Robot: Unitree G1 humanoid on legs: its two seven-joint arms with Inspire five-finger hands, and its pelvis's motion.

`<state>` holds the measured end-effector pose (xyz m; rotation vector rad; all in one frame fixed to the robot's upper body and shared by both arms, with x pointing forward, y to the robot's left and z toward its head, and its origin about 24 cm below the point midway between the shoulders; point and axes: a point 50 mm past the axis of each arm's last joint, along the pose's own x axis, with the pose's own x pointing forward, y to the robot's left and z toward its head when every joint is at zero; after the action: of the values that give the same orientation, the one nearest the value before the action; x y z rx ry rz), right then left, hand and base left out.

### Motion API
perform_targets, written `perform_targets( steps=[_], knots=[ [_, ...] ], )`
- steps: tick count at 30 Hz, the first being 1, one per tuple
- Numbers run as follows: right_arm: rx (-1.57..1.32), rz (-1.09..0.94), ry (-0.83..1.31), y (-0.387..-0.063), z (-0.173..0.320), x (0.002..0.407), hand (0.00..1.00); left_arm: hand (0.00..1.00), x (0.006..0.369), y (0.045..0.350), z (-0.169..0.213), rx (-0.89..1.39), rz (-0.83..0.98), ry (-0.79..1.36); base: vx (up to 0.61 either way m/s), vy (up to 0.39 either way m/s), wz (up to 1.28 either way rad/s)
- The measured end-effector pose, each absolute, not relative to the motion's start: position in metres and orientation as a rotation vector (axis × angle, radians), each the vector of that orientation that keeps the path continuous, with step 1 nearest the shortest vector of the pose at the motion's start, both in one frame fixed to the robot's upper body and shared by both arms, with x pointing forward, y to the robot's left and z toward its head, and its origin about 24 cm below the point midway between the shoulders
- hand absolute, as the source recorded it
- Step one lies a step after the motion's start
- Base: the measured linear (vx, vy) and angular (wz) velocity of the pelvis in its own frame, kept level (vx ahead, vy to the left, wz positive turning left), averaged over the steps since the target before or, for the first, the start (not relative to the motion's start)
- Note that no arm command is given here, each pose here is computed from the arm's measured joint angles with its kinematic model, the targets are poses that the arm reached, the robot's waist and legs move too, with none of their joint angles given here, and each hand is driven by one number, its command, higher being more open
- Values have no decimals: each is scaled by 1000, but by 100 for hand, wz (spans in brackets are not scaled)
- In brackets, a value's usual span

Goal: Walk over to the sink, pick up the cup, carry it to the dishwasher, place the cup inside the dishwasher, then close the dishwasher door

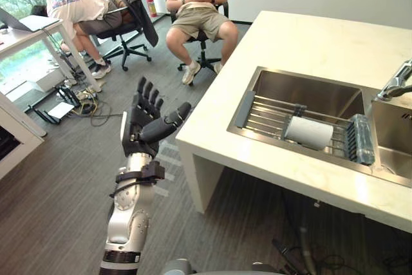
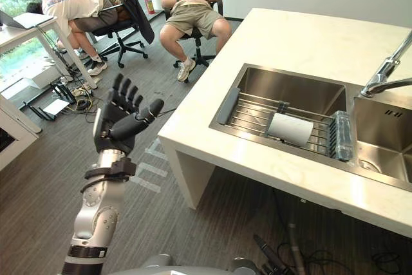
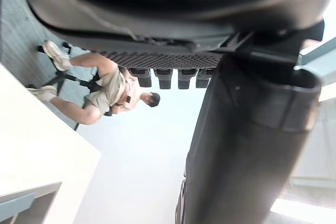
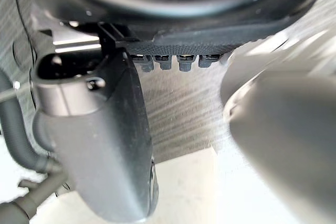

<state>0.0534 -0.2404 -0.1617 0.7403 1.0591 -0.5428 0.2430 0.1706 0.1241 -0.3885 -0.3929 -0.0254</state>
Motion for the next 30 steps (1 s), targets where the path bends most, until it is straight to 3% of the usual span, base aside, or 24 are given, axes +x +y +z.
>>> perform_targets(
  steps=[18,24,30],
  knots=[
    [757,-639,1099,-235,-166,41,100,100,239,146,128,-442,-217,-366,33,9,-13],
    [732,-765,1117,-235,-168,35,100,100,236,167,138,-402,-120,-435,-95,-63,-38],
    [691,-780,1138,-234,-168,35,100,100,230,198,151,-298,-24,-562,115,-386,-17]
  ],
)
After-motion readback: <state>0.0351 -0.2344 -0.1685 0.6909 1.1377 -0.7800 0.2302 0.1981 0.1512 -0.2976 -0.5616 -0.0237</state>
